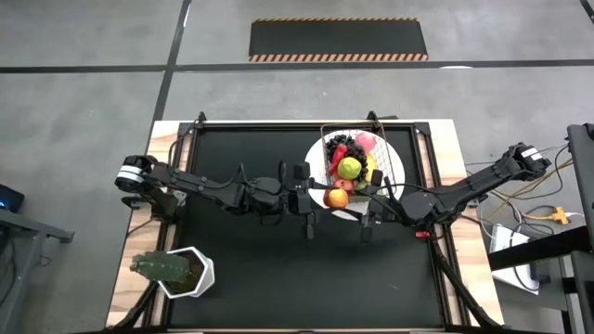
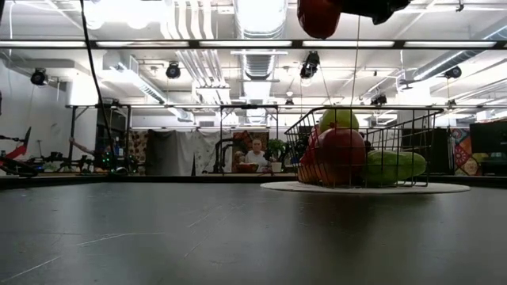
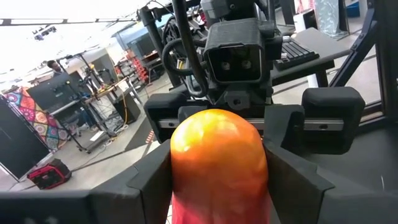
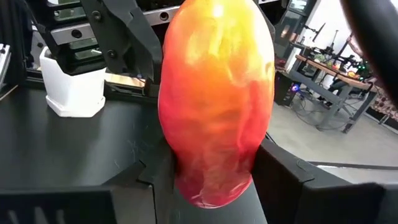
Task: Build produce basket
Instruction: Put the orange mango into the wire basket
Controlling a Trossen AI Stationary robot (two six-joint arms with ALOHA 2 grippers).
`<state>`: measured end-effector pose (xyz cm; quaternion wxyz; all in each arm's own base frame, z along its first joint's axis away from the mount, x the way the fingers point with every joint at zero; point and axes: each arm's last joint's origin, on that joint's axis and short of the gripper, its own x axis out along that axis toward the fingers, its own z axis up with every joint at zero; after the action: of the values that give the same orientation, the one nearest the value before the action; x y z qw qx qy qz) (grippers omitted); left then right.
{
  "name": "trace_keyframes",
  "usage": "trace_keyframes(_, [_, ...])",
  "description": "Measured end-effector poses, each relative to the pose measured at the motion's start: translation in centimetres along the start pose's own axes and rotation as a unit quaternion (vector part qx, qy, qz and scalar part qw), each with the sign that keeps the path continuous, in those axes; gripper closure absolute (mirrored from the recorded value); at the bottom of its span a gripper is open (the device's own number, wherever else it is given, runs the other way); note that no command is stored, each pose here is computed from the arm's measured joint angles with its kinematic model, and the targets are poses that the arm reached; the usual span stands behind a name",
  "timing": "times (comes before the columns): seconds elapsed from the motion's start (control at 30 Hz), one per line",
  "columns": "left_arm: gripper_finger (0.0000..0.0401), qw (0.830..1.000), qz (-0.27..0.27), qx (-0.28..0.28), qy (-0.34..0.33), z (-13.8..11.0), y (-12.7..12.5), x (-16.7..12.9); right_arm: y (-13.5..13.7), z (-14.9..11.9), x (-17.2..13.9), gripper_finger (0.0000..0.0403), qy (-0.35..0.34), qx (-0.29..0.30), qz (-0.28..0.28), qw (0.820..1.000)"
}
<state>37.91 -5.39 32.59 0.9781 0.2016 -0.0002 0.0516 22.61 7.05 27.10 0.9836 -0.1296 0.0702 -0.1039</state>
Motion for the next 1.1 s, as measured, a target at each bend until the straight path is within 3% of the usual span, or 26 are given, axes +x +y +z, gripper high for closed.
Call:
trace_keyframes(0.17, [0.0182,1.000,-0.002,0.000,0.004,-0.1,-0.1,0.0,0.0,-0.1,0.0,0.0242,0.006,-0.003,0.000,1.000])
trace_keyframes(0.47, [0.0093,0.999,0.009,0.025,0.042,-0.6,0.0,-0.1,-0.2,-0.4,0.0,0.0242,0.020,0.011,-0.003,1.000])
trace_keyframes(0.7, [0.0075,0.996,-0.001,0.044,0.075,0.1,0.7,-1.6,-1.4,-0.2,0.0,0.0242,0.098,0.038,-0.017,0.994])
trace_keyframes(0.9, [0.0074,0.995,-0.006,0.046,0.088,0.7,1.3,-2.8,-3.2,0.3,0.0,0.0242,0.189,0.058,-0.049,0.979])
trace_keyframes(1.1, [0.0074,0.994,-0.008,0.035,0.098,-0.1,1.3,-4.3,-6.1,0.5,-0.4,0.0242,0.293,0.117,-0.090,0.945])
